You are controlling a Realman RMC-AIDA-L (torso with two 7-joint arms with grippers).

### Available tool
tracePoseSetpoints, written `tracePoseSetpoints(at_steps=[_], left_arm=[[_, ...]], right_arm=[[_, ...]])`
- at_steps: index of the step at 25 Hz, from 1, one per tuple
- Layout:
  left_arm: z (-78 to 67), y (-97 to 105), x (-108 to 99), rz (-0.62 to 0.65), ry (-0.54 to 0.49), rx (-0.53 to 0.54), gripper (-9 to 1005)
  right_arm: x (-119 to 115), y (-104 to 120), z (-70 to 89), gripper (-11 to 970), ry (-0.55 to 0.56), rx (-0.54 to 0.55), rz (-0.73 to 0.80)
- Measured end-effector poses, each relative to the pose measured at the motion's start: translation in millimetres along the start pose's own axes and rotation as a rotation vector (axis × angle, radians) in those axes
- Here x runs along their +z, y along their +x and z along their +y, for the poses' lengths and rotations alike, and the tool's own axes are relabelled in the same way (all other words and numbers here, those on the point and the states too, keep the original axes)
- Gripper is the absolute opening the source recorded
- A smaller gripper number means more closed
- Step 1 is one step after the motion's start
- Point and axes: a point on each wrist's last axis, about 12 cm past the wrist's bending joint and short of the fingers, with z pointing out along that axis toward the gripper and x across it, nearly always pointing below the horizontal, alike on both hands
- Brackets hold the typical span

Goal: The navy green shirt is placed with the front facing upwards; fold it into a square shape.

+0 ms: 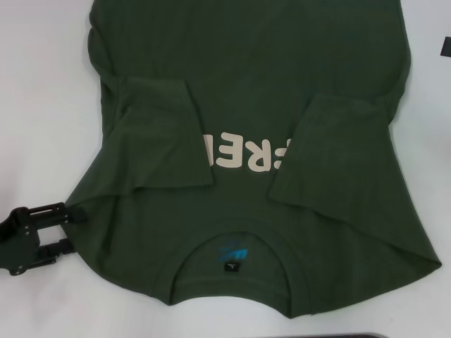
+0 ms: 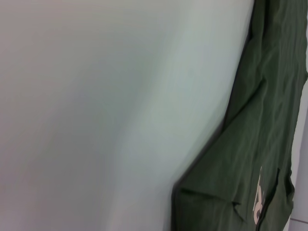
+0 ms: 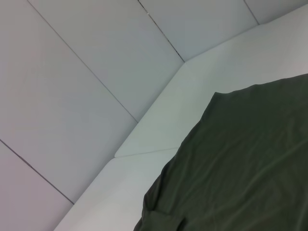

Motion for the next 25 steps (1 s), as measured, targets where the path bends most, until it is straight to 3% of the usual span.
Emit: tracePoseSetpoints(at_steps=[15, 25], left_arm=[[-11.5, -5.4, 16.1, 0.033, 0.009, 0.033, 572], [-19.5, -6.7, 12.4, 0.046, 0.031, 0.110, 531]], right_arm=[[-0.7, -1.2, 0.5, 716, -0.004, -0.001, -0.007], [-4.6, 0.5, 0.1, 717, -0.004, 0.007, -0.029]])
